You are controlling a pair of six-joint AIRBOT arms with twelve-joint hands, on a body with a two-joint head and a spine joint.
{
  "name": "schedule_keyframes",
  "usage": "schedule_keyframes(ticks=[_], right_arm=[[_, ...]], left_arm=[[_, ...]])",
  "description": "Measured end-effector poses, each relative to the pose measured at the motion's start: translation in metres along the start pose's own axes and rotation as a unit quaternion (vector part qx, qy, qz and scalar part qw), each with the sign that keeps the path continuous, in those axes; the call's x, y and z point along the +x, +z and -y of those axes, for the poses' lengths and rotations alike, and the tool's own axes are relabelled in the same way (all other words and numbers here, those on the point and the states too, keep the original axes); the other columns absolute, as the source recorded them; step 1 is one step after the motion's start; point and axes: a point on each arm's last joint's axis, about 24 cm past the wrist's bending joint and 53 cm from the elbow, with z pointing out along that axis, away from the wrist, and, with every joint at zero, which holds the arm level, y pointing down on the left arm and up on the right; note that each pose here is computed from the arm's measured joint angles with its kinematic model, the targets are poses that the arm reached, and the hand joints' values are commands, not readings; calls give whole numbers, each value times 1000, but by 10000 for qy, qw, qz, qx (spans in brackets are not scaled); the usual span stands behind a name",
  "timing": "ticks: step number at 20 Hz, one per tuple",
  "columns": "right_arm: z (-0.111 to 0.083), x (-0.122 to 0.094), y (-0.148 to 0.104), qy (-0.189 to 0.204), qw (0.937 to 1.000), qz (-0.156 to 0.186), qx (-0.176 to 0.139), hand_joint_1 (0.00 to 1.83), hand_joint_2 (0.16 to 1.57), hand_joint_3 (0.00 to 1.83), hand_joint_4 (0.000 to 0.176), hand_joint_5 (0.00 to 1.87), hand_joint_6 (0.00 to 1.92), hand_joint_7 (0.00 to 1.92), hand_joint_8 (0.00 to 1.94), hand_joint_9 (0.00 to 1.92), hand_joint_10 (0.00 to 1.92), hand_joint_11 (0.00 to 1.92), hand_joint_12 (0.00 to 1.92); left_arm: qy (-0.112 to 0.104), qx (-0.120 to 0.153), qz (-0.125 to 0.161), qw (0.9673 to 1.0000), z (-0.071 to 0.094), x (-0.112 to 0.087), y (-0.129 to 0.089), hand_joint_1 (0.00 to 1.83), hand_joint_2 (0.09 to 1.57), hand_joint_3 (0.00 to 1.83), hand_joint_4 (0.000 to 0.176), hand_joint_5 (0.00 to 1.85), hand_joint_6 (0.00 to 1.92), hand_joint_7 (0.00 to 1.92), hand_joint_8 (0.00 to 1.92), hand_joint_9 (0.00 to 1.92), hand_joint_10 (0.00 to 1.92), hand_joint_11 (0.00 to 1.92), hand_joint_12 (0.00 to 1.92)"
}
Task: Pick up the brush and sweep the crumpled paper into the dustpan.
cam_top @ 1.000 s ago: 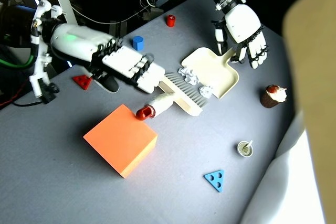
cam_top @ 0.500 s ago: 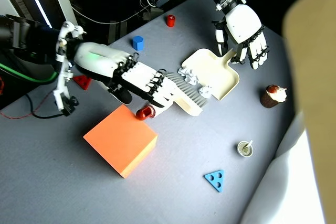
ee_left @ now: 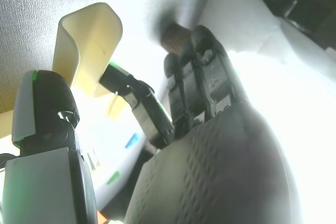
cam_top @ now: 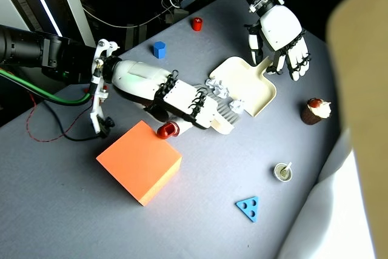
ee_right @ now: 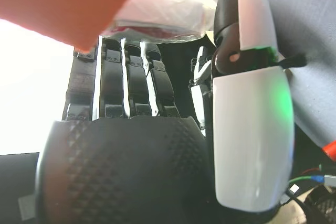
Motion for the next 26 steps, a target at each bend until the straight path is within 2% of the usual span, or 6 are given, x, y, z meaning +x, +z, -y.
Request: schedule_keyframes(ticks=[15,22,23,24,25,26], right_arm=[[-1,18,24,-230,9997,57,-92,1101,975,0,0,204,10,218,11,270,14,305,38],[3,22,27,-271,9996,41,-78,1045,992,7,0,156,0,200,0,265,1,278,23],[5,22,28,-286,9996,45,-66,980,1016,15,0,128,0,167,0,245,0,263,16],[6,22,29,-293,9996,41,-48,932,1026,16,0,125,1,166,2,242,0,256,12],[7,22,29,-297,9995,46,-45,835,1042,7,0,198,8,235,7,260,2,263,14],[7,22,29,-302,9995,49,-48,831,989,0,0,375,18,456,22,463,25,419,79]], left_arm=[[-52,23,28,10000,5,1,-2,1127,1071,0,0,1087,804,354,2,258,4,210,193],[-89,47,33,9999,9,2,-1,1092,1102,0,0,1017,921,331,3,229,4,184,191],[-91,45,37,9999,9,1,-1,1083,1111,3,6,994,958,320,1,226,1,173,188],[-86,47,40,9999,9,1,-1,1069,1116,2,34,982,977,324,2,234,3,171,189],[-87,45,39,9999,9,1,-1,1065,1125,3,29,964,1007,324,1,232,1,156,188],[-90,43,38,9999,8,1,-1,1060,1124,0,44,967,1001,328,1,235,1,155,190]])
